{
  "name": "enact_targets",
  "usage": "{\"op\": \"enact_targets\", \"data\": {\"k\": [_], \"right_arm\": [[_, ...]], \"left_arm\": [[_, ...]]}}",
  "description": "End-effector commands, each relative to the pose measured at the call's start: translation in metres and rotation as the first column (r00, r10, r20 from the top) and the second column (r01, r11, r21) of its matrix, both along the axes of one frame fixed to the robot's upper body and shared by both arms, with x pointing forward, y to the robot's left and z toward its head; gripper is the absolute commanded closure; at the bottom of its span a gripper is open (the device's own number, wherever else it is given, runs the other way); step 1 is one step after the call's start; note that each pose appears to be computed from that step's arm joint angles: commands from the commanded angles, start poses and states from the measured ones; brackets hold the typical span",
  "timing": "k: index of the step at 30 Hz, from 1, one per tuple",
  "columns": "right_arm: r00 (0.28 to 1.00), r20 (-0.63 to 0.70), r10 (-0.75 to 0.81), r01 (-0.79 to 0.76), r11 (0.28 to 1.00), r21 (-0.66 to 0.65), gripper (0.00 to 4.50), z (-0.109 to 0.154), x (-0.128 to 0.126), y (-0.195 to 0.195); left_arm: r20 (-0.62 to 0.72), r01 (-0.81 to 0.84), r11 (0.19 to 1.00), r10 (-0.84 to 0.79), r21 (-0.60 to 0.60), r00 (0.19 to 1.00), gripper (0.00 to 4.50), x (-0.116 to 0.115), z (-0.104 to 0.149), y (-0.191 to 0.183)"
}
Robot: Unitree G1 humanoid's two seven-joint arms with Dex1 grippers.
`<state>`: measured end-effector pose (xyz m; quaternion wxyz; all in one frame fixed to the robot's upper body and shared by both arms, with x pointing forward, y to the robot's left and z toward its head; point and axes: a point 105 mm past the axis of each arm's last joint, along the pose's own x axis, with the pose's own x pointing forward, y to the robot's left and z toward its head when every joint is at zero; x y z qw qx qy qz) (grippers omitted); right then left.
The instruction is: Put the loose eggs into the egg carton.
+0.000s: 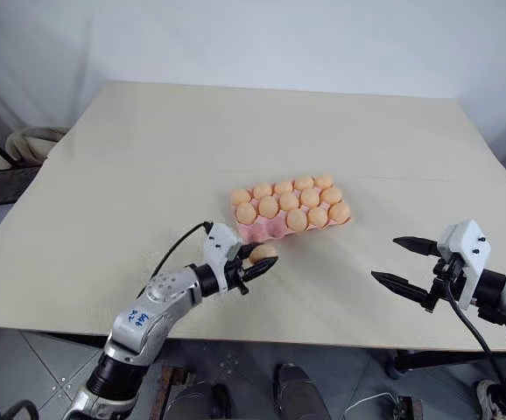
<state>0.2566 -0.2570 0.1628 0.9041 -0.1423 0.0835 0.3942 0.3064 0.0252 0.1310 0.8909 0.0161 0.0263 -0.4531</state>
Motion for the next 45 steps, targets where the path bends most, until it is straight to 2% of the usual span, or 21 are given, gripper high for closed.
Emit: {"op": "enact_targets", "data": {"k": [1,5,13,21,29,30,34,39,45], "right_arm": [[0.998,0.066,0.004,-0.005,1.0,0.006,0.0,0.016,-0.001,-0.003],[0.997,0.072,-0.003,0.003,1.0,0.0,0.0,0.017,0.0,-0.005],[0.998,0.068,-0.018,0.018,1.0,0.005,0.0,0.011,-0.002,-0.003],[0.997,0.069,-0.043,0.043,0.999,0.009,0.0,0.009,-0.007,-0.005],[0.996,0.064,-0.058,0.057,0.998,0.01,0.0,0.007,-0.009,-0.005],[0.996,0.063,-0.056,0.056,0.998,0.009,0.0,0.007,-0.009,-0.005],[0.997,0.065,-0.048,0.048,0.999,0.008,0.0,0.008,-0.007,-0.004],[0.997,0.068,-0.031,0.03,0.999,0.015,0.0,0.01,-0.006,-0.002],[0.998,0.062,-0.011,0.01,1.0,0.013,0.0,0.009,-0.003,-0.002]], "left_arm": [[0.109,0.02,0.999,-0.014,-0.05,0.994,2.65,0.001,0.033,-0.005],[0.134,-0.03,0.999,0.032,-0.017,0.99,2.65,0.019,0.044,-0.007],[0.118,-0.017,0.999,0.012,0.039,0.993,2.65,0.043,0.038,-0.026],[0.137,0.035,0.995,-0.047,0.089,0.99,2.65,0.057,0.032,-0.036],[0.145,0.058,0.995,-0.07,0.085,0.987,0.17,0.056,0.036,-0.037],[0.148,0.06,0.995,-0.072,0.084,0.986,0.05,0.054,0.037,-0.037],[0.194,0.05,0.997,-0.061,0.06,0.979,0.05,0.049,0.052,-0.028],[0.304,0.027,1.0,-0.028,0.009,0.952,0.05,0.035,0.078,0.01],[0.303,-0.007,1.0,0.004,0.012,0.953,0.05,0.011,0.075,0.074]]}}
